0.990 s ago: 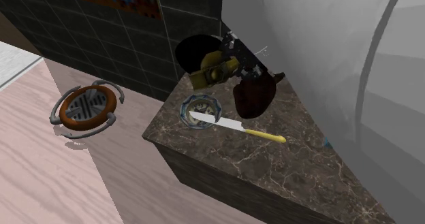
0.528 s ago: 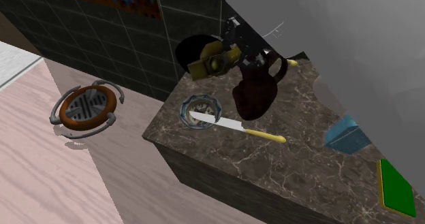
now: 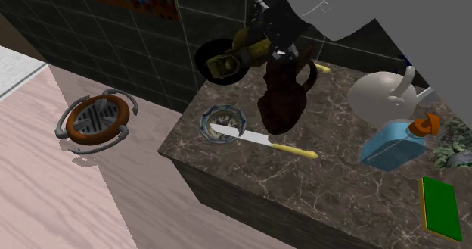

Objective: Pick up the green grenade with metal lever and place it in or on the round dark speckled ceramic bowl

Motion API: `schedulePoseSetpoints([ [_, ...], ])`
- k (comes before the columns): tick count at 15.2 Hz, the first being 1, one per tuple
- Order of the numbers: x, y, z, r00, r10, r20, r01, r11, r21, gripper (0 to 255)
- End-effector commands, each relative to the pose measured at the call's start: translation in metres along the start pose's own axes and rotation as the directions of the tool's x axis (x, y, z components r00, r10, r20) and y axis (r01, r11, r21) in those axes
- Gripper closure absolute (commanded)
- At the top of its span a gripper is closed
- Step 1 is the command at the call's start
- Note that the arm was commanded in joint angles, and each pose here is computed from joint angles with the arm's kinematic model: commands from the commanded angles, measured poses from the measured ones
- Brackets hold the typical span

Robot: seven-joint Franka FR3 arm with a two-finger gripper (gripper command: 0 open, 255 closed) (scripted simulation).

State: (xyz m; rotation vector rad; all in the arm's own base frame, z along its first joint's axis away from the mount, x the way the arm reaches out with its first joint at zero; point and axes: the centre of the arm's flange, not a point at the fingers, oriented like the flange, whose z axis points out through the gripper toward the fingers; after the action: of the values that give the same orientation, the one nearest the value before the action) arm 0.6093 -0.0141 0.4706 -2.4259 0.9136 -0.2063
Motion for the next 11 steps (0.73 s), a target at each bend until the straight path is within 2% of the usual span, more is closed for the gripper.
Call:
schedulePoseSetpoints([
  [1, 0.005, -0.013, 0.0, 1.0, 0.0, -0.001, 0.0, 1.0, 0.001, 255],
  [11, 0.058, -0.128, 0.038, 1.0, 0.0, -0.001, 0.0, 1.0, 0.001, 255],
])
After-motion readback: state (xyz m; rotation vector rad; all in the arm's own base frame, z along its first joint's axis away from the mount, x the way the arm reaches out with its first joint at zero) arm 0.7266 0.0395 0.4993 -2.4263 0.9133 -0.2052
